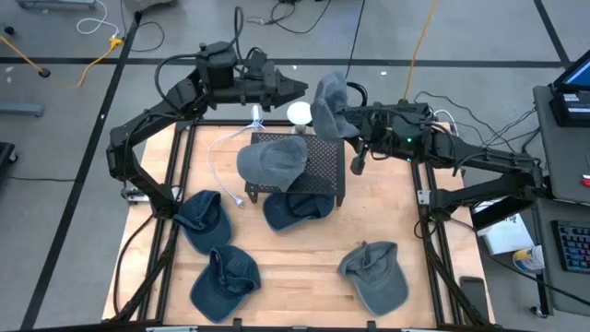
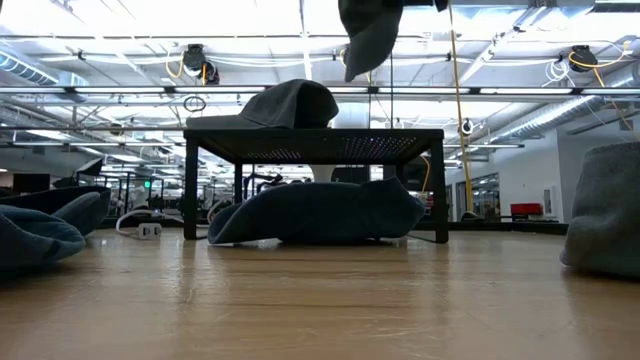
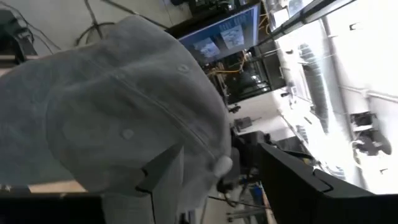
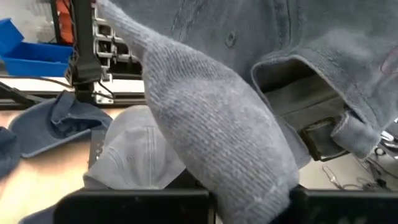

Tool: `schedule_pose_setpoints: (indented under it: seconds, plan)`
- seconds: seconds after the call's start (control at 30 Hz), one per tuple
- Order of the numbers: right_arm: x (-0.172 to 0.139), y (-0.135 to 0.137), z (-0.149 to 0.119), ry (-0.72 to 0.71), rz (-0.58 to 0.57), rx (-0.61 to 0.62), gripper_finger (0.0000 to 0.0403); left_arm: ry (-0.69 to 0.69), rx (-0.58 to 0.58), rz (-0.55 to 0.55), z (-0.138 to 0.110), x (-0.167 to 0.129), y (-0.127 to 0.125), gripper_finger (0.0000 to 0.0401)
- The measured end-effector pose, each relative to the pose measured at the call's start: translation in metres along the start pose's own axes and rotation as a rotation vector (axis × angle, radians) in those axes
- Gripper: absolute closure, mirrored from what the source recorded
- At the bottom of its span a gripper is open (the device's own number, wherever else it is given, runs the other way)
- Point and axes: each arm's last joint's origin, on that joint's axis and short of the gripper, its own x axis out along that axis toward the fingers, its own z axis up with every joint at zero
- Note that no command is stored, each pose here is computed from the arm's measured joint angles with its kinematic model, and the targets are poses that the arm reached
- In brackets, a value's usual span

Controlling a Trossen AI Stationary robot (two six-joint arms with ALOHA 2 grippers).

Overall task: Pick & Place hat
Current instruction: Stack the top gray cap on the gray cap on the shelf

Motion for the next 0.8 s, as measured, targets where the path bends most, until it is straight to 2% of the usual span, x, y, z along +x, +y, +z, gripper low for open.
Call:
schedule_pose_setpoints:
  seconds: [0.17,0.53,0.8]
  plan:
    - [0.007,0.002,-0.002,0.013,0.002,-0.001,0.0395,0.005,0.034,0.064,-0.012,0.004,0.001,0.0197]
    - [0.016,0.005,-0.006,0.042,0.010,0.004,0.0395,0.005,0.106,0.116,-0.026,0.009,0.001,0.0248]
    - [0.014,0.011,-0.006,0.043,0.033,-0.008,0.0395,0.027,0.191,0.159,-0.032,0.009,0.003,0.0253]
